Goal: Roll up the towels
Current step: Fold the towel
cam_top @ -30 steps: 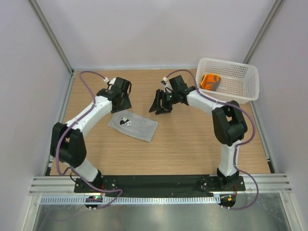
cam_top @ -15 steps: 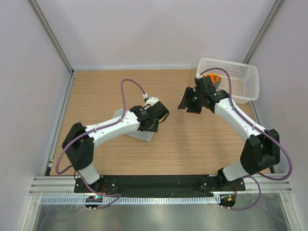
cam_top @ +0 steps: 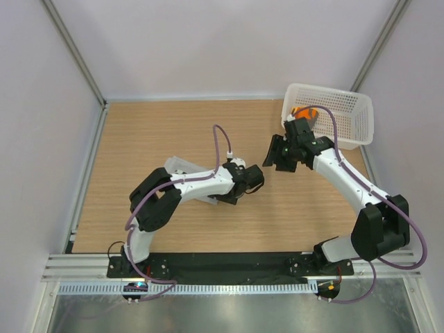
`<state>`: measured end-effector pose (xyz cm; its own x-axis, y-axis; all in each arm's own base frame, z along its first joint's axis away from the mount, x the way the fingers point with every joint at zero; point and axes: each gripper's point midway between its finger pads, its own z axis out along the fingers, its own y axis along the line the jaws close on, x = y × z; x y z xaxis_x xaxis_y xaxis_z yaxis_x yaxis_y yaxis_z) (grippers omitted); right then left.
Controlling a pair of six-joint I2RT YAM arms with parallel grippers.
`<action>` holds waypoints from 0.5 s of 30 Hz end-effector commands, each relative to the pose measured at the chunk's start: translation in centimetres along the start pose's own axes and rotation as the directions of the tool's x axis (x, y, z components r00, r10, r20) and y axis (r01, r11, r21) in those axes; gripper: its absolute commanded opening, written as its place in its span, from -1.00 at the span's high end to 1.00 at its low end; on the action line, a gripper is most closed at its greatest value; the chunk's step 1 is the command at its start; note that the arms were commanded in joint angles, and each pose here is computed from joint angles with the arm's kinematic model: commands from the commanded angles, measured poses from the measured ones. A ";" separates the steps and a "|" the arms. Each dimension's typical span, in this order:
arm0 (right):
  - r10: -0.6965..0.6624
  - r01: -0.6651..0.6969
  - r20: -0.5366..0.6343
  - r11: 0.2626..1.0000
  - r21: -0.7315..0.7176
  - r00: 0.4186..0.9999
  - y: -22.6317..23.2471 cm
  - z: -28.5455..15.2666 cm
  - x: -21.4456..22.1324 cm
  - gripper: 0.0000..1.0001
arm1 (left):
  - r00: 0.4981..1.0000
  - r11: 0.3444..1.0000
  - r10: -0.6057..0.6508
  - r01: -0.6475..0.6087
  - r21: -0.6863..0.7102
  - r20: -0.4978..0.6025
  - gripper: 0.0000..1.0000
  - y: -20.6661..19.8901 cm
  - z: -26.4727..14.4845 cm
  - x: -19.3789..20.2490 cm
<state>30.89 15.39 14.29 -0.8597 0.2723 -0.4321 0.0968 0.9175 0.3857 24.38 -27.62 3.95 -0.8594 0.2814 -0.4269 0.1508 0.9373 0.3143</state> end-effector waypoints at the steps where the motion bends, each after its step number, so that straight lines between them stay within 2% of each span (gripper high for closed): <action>1: -0.020 0.021 0.032 1.000 -0.004 0.999 -0.2 -1.1 -0.5 -0.16 | 0.999 0.997 -0.016 0.019 -0.079 0.030 -0.15 1.1 0.2 -0.8; 4: -0.017 0.017 0.034 1.000 -0.004 0.999 -0.4 -1.1 -0.6 -0.16 | 1.000 0.996 -0.003 0.004 -0.087 0.006 -0.13 1.0 0.9 0.0; 10: -0.013 0.013 0.021 1.000 0.001 1.000 -0.8 -0.7 -0.6 -0.17 | 1.000 0.993 -0.002 0.001 -0.115 -0.013 0.05 1.6 1.8 1.4; 13: -0.012 0.012 0.012 1.000 0.004 1.000 -1.0 -0.6 -0.4 -0.16 | 1.000 0.992 -0.001 0.000 -0.125 -0.008 0.27 1.8 2.2 1.7; 14: -0.012 0.012 0.011 1.000 0.004 1.000 -1.1 -0.5 -0.4 -0.16 | 1.000 0.992 0.001 -0.002 -0.125 -0.008 0.48 1.8 2.3 1.7; 15: -0.011 0.011 0.010 1.000 0.004 1.000 -1.1 -0.5 -0.4 -0.16 | 1.000 0.993 0.004 -0.006 -0.121 -0.011 0.60 1.7 2.3 1.7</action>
<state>31.07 14.37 14.06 -0.8580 0.2736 -0.4347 0.1039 0.9213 0.3746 23.87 -25.65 1.95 -0.8719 0.2964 -0.3898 0.1289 0.9069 0.4012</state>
